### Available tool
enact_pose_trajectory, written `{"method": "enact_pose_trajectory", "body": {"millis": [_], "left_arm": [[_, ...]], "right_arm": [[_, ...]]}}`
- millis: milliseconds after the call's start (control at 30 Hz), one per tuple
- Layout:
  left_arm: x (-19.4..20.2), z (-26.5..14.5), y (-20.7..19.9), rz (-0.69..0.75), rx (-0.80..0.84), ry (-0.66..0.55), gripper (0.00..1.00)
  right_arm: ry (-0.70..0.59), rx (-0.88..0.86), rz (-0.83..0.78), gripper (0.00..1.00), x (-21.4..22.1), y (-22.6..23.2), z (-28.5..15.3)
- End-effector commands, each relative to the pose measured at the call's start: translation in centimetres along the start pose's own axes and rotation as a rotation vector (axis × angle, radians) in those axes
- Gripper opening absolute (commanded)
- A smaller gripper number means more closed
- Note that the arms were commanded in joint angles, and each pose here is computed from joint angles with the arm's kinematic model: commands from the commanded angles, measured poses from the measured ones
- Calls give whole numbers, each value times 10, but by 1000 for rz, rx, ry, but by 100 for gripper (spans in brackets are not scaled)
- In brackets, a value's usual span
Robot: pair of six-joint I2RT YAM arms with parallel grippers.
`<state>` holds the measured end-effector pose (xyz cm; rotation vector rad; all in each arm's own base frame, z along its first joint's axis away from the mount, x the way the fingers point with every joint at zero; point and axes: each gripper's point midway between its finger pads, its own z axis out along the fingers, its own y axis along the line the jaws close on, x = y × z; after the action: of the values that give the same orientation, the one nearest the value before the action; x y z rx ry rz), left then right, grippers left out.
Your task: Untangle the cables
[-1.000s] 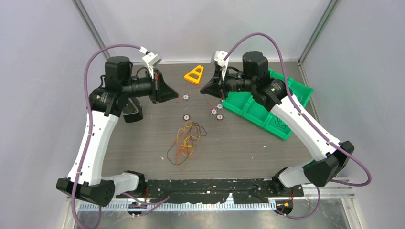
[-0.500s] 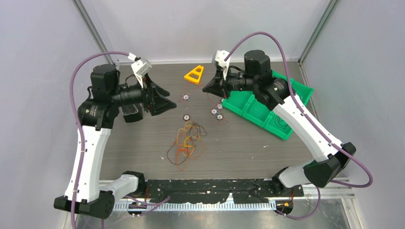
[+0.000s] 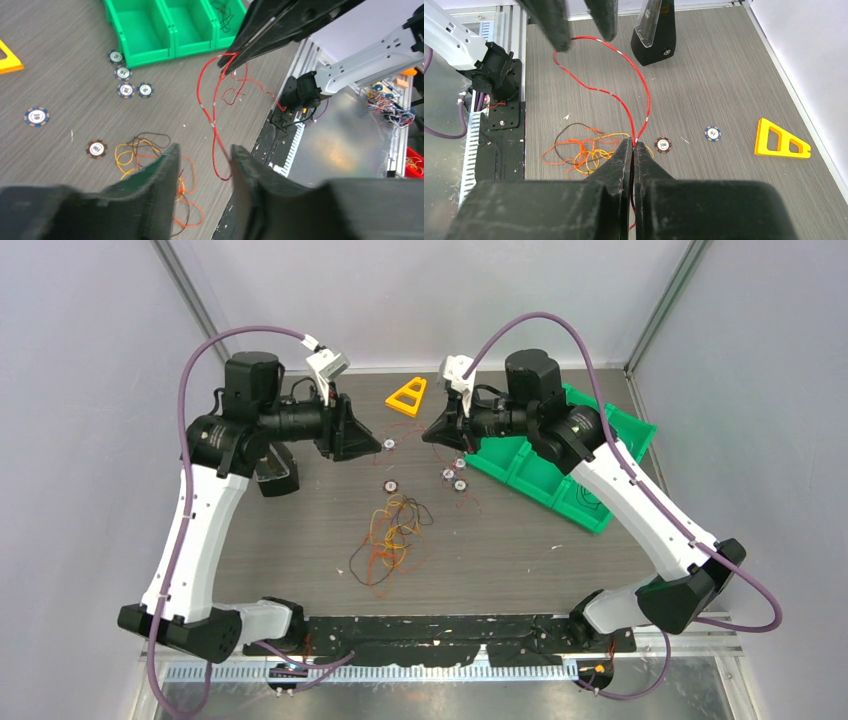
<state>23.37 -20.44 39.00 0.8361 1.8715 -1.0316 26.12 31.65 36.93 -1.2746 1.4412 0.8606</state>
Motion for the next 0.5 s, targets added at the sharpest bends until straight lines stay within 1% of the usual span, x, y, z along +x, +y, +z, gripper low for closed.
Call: {"method": "enact_pose_trajectory", "body": {"millis": [0, 33, 133, 200, 333, 467], "left_arm": [[5, 1, 3, -48, -23, 24, 32], [7, 3, 3, -58, -9, 33, 24], [13, 8, 1, -78, 33, 44, 10], [15, 12, -3, -84, 77, 29, 0], [15, 23, -11, -119, 170, -36, 0], [12, 39, -12, -103, 204, -82, 0]], "right_arm": [[-70, 11, -66, 5, -34, 5, -13], [-80, 9, -65, 5, -38, 5, -14], [-108, 5, -53, 5, -47, 6, -14], [-135, 3, -36, 5, -54, 7, -14], [-239, -22, -1, 6, -74, 12, -13], [-366, -75, 78, 5, -100, 18, -11]]}}
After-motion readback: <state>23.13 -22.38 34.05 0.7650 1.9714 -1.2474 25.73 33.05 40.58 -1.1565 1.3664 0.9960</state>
